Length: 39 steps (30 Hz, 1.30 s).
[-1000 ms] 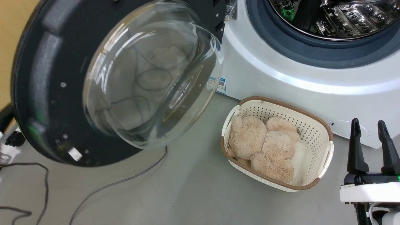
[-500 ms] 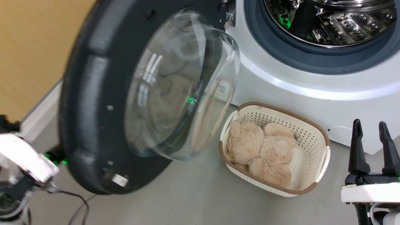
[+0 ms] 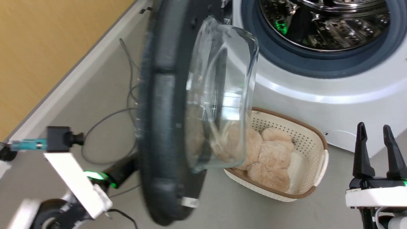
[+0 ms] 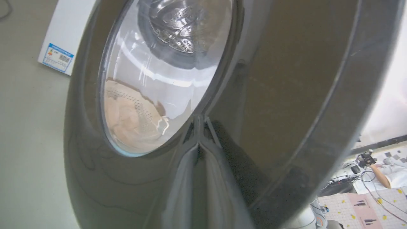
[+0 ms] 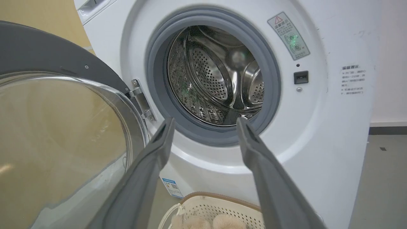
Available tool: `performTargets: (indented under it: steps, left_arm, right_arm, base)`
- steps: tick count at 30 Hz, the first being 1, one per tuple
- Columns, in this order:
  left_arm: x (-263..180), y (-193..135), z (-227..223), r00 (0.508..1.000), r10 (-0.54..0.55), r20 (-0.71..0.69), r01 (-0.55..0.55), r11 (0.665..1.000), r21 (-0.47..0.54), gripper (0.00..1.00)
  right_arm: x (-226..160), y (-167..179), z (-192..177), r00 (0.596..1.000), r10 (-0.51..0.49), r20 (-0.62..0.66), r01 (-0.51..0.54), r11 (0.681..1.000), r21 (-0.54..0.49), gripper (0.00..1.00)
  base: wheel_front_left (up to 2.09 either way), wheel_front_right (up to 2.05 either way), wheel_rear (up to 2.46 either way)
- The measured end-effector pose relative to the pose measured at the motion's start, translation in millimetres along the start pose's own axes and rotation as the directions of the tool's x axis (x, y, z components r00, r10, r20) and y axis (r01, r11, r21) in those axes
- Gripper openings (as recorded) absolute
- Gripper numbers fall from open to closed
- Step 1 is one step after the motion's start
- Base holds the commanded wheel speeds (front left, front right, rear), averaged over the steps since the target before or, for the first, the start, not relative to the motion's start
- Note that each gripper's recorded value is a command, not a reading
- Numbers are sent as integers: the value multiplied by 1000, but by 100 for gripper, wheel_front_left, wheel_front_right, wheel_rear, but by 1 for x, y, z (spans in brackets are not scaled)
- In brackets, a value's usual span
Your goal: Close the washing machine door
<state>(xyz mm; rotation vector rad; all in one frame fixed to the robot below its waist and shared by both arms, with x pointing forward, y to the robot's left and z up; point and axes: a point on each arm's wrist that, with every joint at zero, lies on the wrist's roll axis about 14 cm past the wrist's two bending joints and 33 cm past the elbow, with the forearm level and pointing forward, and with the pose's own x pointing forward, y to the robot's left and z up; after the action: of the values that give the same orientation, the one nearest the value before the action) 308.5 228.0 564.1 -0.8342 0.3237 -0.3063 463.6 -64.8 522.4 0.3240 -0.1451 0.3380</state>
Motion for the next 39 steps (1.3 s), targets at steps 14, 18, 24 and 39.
performTargets:
  steps: [14,18,24,39]
  left_arm:
    - [69,-71,-46,957,-269,-106,267,963,-34,0]
    - [93,-86,-59,938,-326,-117,320,945,-67,0]
    - [128,-100,-78,919,-370,-133,361,928,-88,0]
    - [201,-103,-124,913,-376,-155,361,925,-116,0]
  right_arm:
    - [-25,-43,18,992,-122,26,123,991,-42,100]
    - [-35,-57,22,986,-165,33,166,985,-49,100]
    - [-50,-79,33,972,-230,53,233,970,-69,100]
    - [-93,-130,57,915,-390,98,400,911,-103,100]
  base:
    - [0,0,0]
    - [0,0,0]
    - [0,0,0]
    - [0,0,0]
